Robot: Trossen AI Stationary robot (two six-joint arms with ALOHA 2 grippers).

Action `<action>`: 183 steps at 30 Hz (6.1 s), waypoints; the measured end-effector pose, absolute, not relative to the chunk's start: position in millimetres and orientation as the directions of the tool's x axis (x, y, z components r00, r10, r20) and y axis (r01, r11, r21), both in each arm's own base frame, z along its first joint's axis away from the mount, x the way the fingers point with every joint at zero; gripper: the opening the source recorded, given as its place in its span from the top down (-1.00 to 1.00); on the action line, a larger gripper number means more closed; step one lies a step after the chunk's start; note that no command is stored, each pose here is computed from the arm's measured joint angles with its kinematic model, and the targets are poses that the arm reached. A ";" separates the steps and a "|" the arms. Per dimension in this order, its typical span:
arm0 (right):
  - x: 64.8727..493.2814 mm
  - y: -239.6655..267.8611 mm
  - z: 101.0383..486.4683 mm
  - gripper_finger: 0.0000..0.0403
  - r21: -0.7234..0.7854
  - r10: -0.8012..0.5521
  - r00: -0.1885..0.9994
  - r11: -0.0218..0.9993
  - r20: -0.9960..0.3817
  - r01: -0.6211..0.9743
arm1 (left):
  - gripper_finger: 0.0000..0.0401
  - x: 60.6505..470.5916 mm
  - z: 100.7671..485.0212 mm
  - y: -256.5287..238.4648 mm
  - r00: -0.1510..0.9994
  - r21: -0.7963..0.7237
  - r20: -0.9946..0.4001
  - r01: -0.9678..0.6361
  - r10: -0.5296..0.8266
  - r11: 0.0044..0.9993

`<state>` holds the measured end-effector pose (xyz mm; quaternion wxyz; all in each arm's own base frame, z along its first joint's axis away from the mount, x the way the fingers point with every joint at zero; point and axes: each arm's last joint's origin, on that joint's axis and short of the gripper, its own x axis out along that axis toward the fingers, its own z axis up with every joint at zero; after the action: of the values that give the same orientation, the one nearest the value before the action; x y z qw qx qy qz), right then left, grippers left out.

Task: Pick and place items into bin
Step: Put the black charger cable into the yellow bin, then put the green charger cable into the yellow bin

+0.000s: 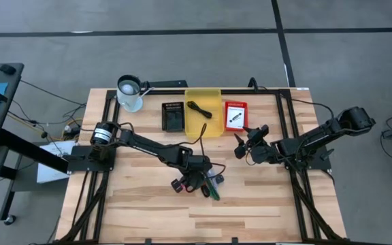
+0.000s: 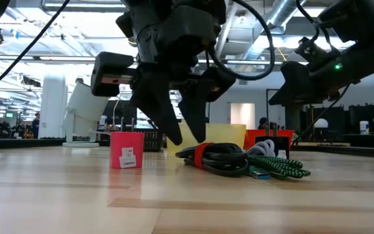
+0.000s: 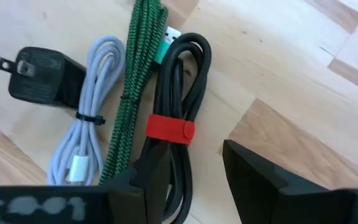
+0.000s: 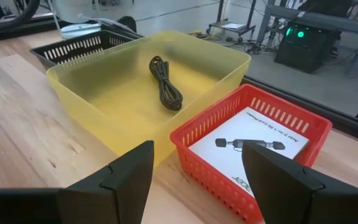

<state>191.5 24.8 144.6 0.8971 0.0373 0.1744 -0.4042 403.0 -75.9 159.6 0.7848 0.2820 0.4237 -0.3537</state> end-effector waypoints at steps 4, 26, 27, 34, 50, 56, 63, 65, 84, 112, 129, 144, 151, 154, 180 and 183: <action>191.6 25.0 144.4 -0.19 -0.069 -0.704 0.618 0.677 -0.349 0.733 | 0.30 402.8 159.5 -75.7 0.389 0.151 -0.866 0.803 -0.315 0.577; 191.8 26.8 143.9 -0.19 -0.030 -0.681 0.635 0.690 -0.364 0.723 | 0.40 407.9 147.0 -65.1 0.376 0.123 -0.866 0.798 -0.328 0.590; 191.8 26.9 143.9 -0.19 -0.030 -0.681 0.636 0.691 -0.365 0.722 | 0.45 407.8 146.9 -65.0 0.376 0.123 -0.867 0.798 -0.328 0.590; 191.8 26.8 143.9 -0.19 -0.029 -0.681 0.635 0.690 -0.364 0.723 | 0.92 407.9 147.7 -64.7 0.378 0.124 -0.866 0.797 -0.328 0.590; 191.8 26.8 143.9 -0.19 -0.029 -0.681 0.635 0.690 -0.364 0.723 | 0.99 409.4 168.8 -65.2 0.316 0.092 -0.910 0.786 -0.270 0.611; 191.8 26.8 143.9 -0.19 -0.029 -0.681 0.635 0.690 -0.364 0.723 | 1.00 414.8 202.3 -64.1 0.297 0.143 -0.942 0.777 -0.157 0.613; 191.8 26.8 143.9 -0.19 -0.026 -0.681 0.635 0.689 -0.364 0.724 | 1.00 423.3 248.0 -38.7 0.340 0.314 -0.938 0.740 0.073 0.595; 191.8 26.9 143.9 -0.19 -0.017 -0.680 0.636 0.688 -0.365 0.725 | 1.00 425.5 259.4 -25.3 0.355 0.373 -0.923 0.724 0.150 0.580; 192.5 27.9 143.2 -0.19 0.011 -0.643 0.659 0.712 -0.391 0.702 | 0.95 408.2 280.2 133.1 0.224 0.530 -0.823 0.633 0.522 0.564; 192.8 28.5 142.8 -0.19 0.020 -0.624 0.669 0.725 -0.404 0.688 | 0.32 418.2 253.4 67.8 0.292 0.338 -0.941 0.842 0.172 0.419; 192.8 28.5 142.7 -0.19 0.027 -0.623 0.670 0.724 -0.405 0.689 | 0.25 417.2 212.1 -8.5 0.269 0.265 -0.962 0.889 0.043 0.374; 193.0 28.9 142.6 -0.19 0.033 -0.611 0.676 0.732 -0.412 0.681 | 0.25 421.9 208.3 -44.8 0.324 0.259 -0.942 0.862 -0.082 0.435; 193.4 29.2 142.7 -0.19 0.041 -0.603 0.682 0.736 -0.414 0.676 | 0.25 427.7 185.5 -47.9 0.280 0.222 -0.957 0.874 -0.075 0.432; 193.2 29.1 142.4 -0.19 0.038 -0.603 0.681 0.736 -0.417 0.675 | 0.25 430.4 180.9 -49.3 0.279 0.224 -0.958 0.875 -0.069 0.430; 193.3 29.1 142.2 -0.19 0.035 -0.603 0.680 0.737 -0.418 0.675 | 0.25 436.4 181.6 -50.3 0.336 0.270 -0.939 0.856 -0.076 0.442; 193.3 29.2 142.2 -0.19 0.036 -0.602 0.680 0.737 -0.418 0.675 | 0.25 436.1 181.3 -50.3 0.333 0.268 -0.940 0.857 -0.075 0.441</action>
<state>193.3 29.2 142.2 0.9117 0.0939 0.1932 -0.3503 436.1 -50.3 181.3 0.7045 0.4124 0.4736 -0.3307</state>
